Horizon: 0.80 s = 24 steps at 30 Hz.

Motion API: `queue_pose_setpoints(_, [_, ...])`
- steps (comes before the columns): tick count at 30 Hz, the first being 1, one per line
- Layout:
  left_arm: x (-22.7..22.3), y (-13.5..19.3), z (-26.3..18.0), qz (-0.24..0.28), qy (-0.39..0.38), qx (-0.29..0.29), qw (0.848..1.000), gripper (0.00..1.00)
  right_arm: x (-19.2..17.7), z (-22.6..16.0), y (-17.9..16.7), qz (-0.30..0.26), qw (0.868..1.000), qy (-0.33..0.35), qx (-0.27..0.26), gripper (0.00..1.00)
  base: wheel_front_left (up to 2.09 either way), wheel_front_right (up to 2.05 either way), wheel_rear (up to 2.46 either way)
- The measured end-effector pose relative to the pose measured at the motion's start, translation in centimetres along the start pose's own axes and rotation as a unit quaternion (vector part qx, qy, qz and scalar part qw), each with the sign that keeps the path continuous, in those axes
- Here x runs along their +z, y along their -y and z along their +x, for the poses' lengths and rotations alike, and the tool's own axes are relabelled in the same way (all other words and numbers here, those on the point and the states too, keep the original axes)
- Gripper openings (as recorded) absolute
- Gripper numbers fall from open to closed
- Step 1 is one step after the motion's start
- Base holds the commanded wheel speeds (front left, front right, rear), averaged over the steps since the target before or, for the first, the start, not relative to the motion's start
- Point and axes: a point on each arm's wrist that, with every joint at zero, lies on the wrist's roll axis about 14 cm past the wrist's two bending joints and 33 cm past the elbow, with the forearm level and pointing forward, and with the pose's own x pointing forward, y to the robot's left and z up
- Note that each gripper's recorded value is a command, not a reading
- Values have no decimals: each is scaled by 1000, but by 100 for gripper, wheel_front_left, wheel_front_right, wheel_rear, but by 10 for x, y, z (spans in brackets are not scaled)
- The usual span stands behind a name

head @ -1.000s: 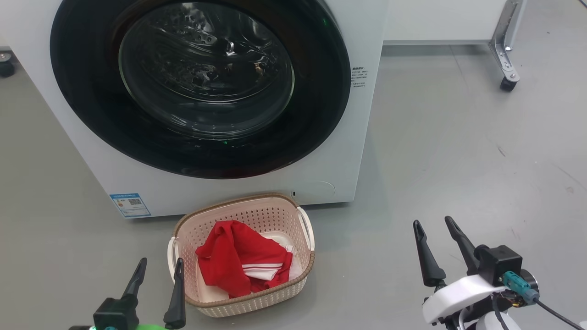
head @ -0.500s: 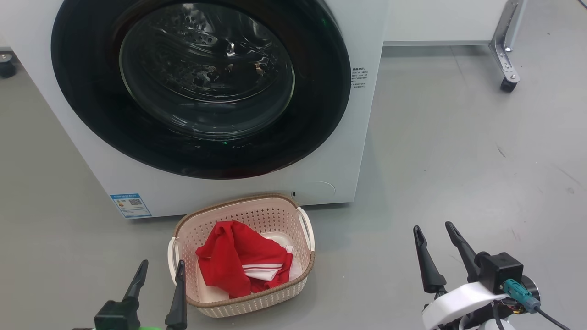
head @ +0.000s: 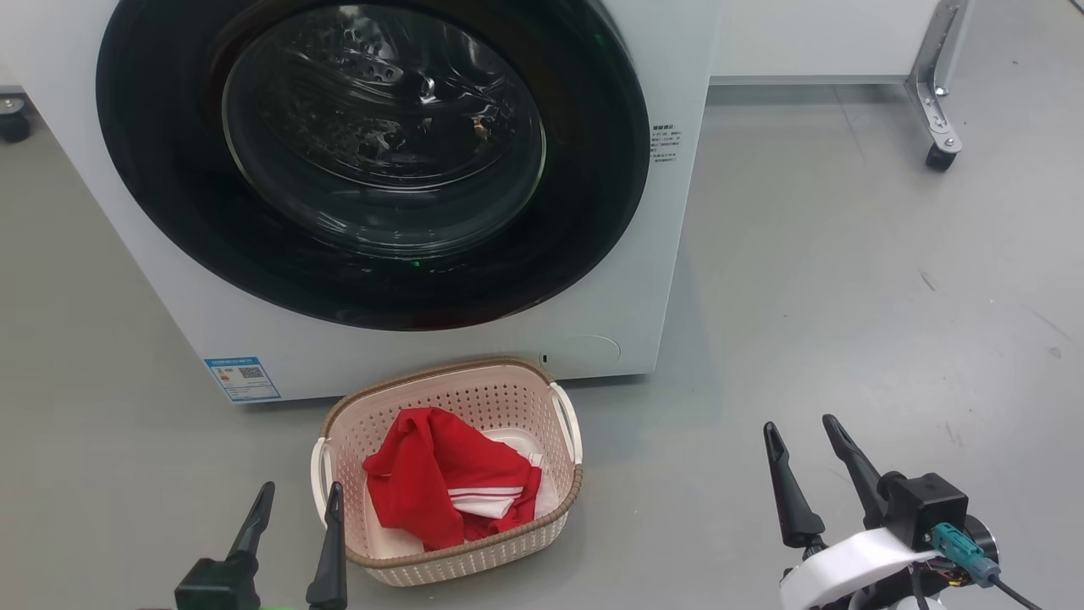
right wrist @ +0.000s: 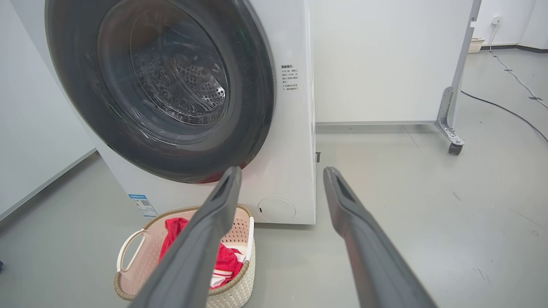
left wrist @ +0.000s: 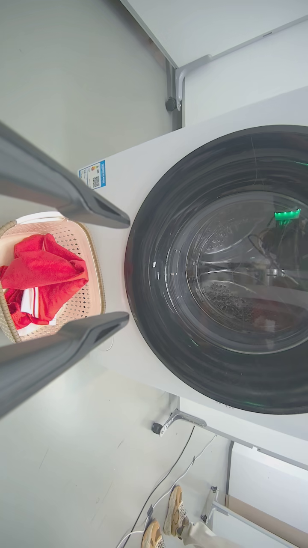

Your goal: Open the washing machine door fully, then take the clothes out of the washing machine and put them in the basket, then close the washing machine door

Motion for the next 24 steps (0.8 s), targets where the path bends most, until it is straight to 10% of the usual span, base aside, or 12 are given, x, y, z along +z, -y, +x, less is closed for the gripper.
queue_pose_setpoints(3, [1,1,0,0,2,-1,1000,100,-2,-2,0,1,1000,-3,-1,100,0,0,0])
queue_pose_setpoints(4, [1,1,0,0,2,-1,1000,0,-2,-2,0,1,1000,-3,-1,0,0,0,0])
queue_pose_setpoints(24, [-37,-2,-10,-66,-63,18,996,0,-47,-27,10,66,994,-73,-39,0,0,0,0])
